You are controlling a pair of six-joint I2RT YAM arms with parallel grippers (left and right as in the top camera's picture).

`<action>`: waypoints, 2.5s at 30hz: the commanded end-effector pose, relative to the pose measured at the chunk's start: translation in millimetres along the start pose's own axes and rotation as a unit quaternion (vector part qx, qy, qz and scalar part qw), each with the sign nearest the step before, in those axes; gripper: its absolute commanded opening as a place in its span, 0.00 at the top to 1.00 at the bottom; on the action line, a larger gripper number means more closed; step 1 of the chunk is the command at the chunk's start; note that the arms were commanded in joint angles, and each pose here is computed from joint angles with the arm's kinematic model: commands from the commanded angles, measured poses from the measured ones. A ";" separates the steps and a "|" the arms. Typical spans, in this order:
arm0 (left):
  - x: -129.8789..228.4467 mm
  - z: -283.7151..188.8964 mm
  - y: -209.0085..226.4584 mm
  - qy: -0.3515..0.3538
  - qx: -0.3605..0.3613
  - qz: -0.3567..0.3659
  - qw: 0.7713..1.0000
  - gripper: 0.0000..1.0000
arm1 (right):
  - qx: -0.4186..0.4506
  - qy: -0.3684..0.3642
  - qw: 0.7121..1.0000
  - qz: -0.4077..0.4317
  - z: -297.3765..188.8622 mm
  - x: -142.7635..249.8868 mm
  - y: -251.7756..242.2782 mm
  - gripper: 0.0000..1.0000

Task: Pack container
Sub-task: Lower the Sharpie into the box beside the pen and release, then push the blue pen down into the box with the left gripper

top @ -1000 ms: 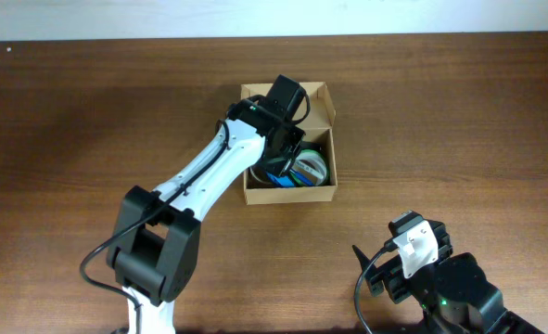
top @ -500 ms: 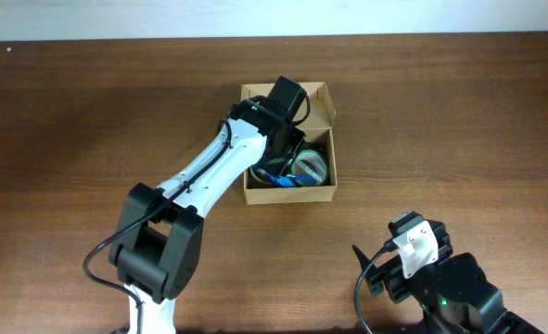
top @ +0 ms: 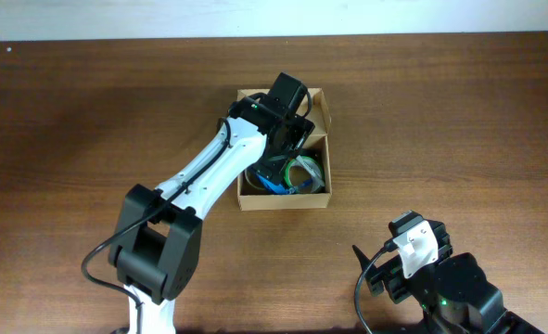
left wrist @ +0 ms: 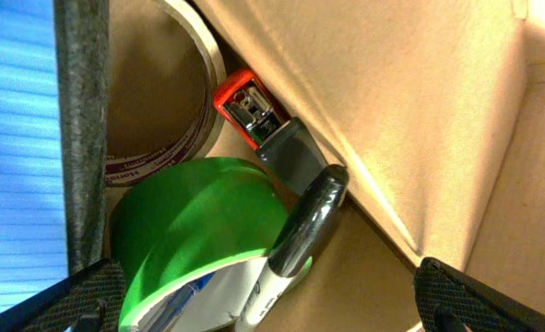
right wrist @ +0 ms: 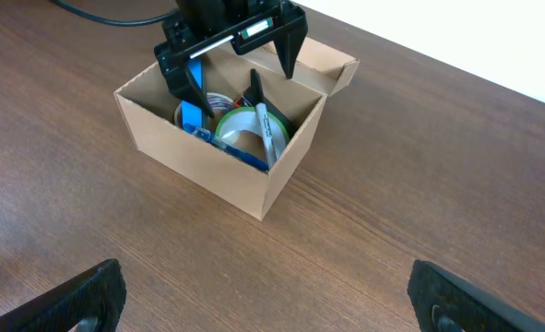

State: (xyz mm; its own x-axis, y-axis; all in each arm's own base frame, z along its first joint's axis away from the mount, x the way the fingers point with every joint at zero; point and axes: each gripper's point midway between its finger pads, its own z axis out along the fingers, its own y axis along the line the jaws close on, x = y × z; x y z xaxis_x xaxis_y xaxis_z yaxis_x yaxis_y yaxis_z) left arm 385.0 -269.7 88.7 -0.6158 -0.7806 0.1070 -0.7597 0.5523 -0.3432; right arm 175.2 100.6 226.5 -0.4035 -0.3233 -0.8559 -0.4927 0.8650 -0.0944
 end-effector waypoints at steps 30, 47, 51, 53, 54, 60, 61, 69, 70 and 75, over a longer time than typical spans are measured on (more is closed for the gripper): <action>59.9 -103.8 17.1 -0.016 0.025 0.070 0.997 0.24 | 0.003 -0.001 1.000 0.008 0.1 0.7 -1.2 0.01; 78.1 -86.7 92.8 0.016 -0.149 0.106 0.983 0.49 | 0.003 -0.001 1.000 0.008 0.1 0.7 -1.1 0.01; 74.0 -69.3 88.5 0.015 -0.153 0.136 0.979 0.55 | 0.003 -0.001 1.000 0.008 0.1 0.7 -1.2 0.01; 70.2 -63.2 86.9 0.012 -0.155 0.136 0.978 0.56 | 0.003 -0.001 1.000 0.008 0.1 0.7 -1.2 0.01; 68.4 -62.1 86.8 0.010 -0.156 0.135 0.978 0.56 | 0.003 -0.001 1.000 0.008 0.1 0.7 -1.2 0.01; 52.5 -60.5 85.3 -0.008 -0.158 0.123 0.980 0.63 | 0.003 -0.001 1.000 0.008 0.1 0.7 -1.2 0.01; 50.5 -60.2 83.9 -0.010 -0.156 0.124 0.980 0.64 | 0.003 -0.001 1.000 0.008 0.1 0.7 -1.2 0.01; 48.7 -50.5 71.5 -0.003 -0.134 0.138 0.981 0.68 | 0.003 -0.001 1.000 0.008 0.1 0.7 -1.2 0.01; 48.4 -49.4 71.9 -0.004 -0.135 0.138 0.981 0.68 | 0.003 -0.001 1.000 0.008 0.1 0.7 -1.2 0.01; 48.2 -41.8 74.8 -0.001 -0.146 0.136 0.980 0.69 | 0.003 -0.001 1.000 0.008 0.1 0.7 -1.2 0.01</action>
State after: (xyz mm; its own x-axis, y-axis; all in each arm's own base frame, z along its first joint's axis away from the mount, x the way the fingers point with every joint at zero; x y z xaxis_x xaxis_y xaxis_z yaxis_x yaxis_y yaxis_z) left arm 287.0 -254.0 118.4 -0.7966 -0.6026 0.0485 -0.6040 0.7900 -0.1053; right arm 175.2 100.6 226.5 -0.4034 -0.3236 -0.8559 -0.4926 0.8651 -0.0950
